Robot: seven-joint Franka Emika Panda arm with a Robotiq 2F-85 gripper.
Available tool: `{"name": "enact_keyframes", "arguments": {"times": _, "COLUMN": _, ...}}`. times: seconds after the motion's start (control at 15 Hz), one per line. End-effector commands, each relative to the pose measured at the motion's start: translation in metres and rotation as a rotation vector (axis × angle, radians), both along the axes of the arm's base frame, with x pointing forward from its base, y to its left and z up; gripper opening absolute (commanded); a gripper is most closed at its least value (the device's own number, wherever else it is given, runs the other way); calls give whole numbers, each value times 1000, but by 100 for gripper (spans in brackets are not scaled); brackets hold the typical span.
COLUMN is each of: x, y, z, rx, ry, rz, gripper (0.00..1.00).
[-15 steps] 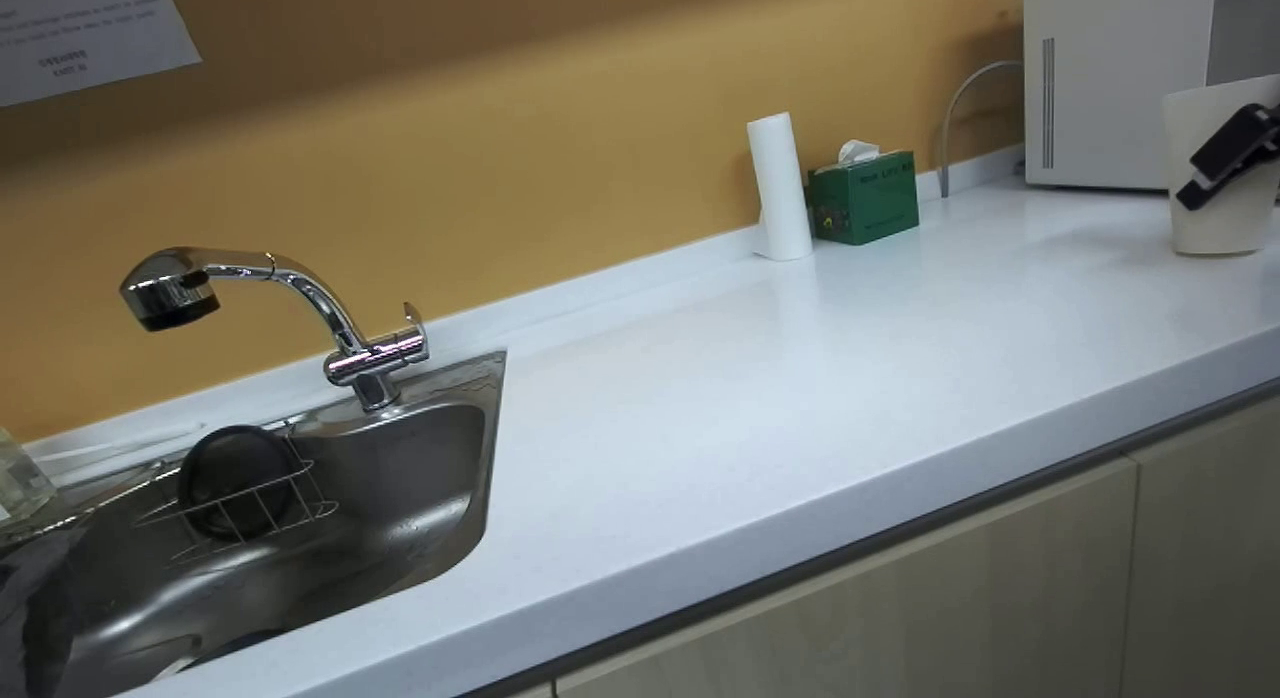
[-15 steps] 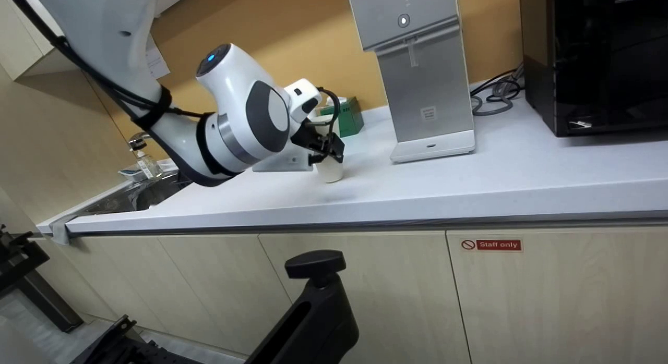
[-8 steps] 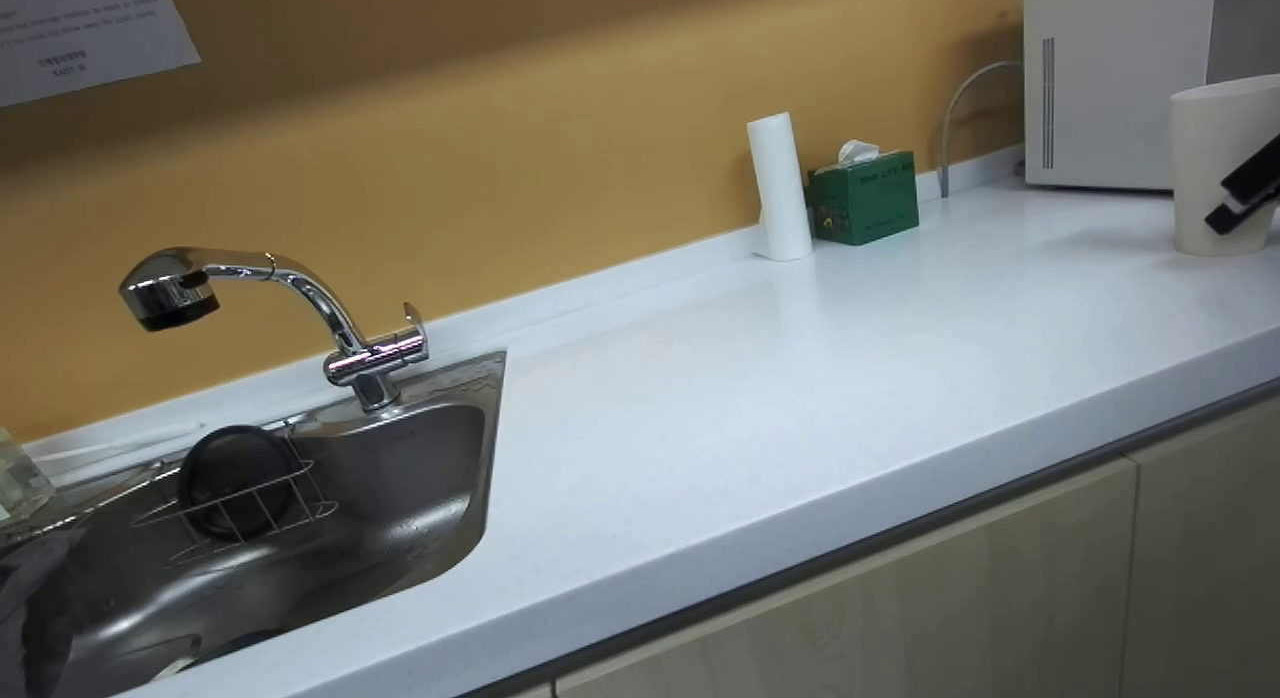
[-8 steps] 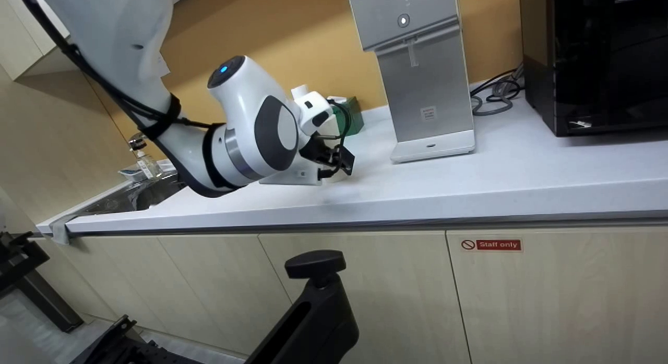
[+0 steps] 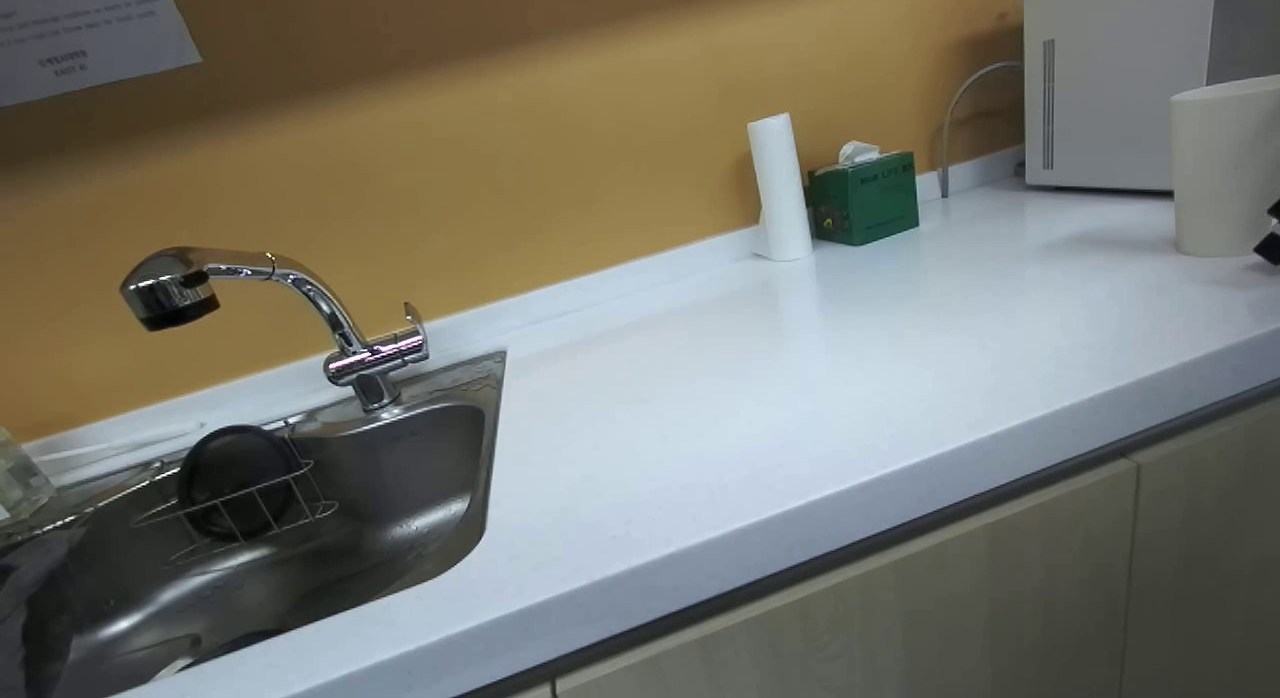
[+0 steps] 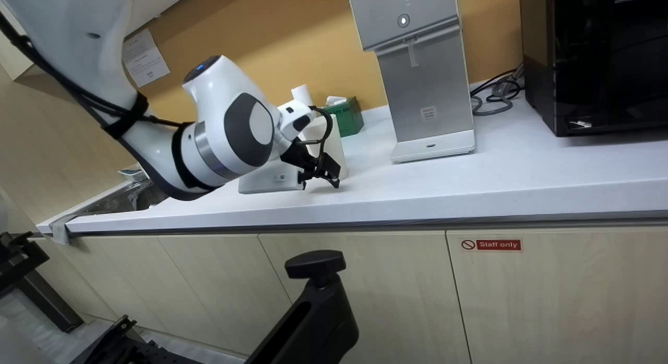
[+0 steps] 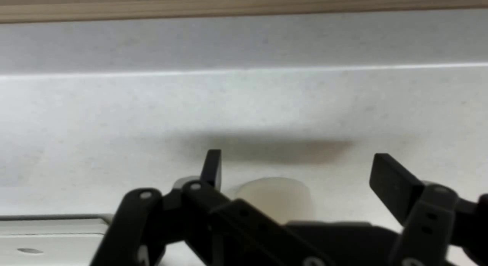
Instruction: Move the white coffee cup under the coffeemaker to the left.
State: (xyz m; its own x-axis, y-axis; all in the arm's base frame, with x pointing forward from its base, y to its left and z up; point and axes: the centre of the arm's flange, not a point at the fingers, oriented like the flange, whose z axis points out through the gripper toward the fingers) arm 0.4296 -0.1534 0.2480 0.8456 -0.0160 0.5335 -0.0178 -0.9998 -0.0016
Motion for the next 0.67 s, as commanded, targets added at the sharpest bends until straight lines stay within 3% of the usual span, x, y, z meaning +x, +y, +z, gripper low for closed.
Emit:
{"name": "enact_keyframes", "arguments": {"times": 0.0, "x": -36, "y": 9, "z": 63, "rx": -90, "ry": 11, "rz": -30, "gripper": 100}}
{"name": "enact_keyframes", "arguments": {"times": 0.13, "x": -47, "y": 13, "z": 84, "rx": -97, "ry": 12, "rz": -52, "gripper": 100}}
{"name": "enact_keyframes", "arguments": {"times": 0.27, "x": -54, "y": 18, "z": 95, "rx": -26, "ry": 82, "rz": -67, "gripper": 100}}
{"name": "enact_keyframes", "arguments": {"times": 0.6, "x": -57, "y": 37, "z": 62, "rx": 77, "ry": 267, "rz": -140, "gripper": 100}}
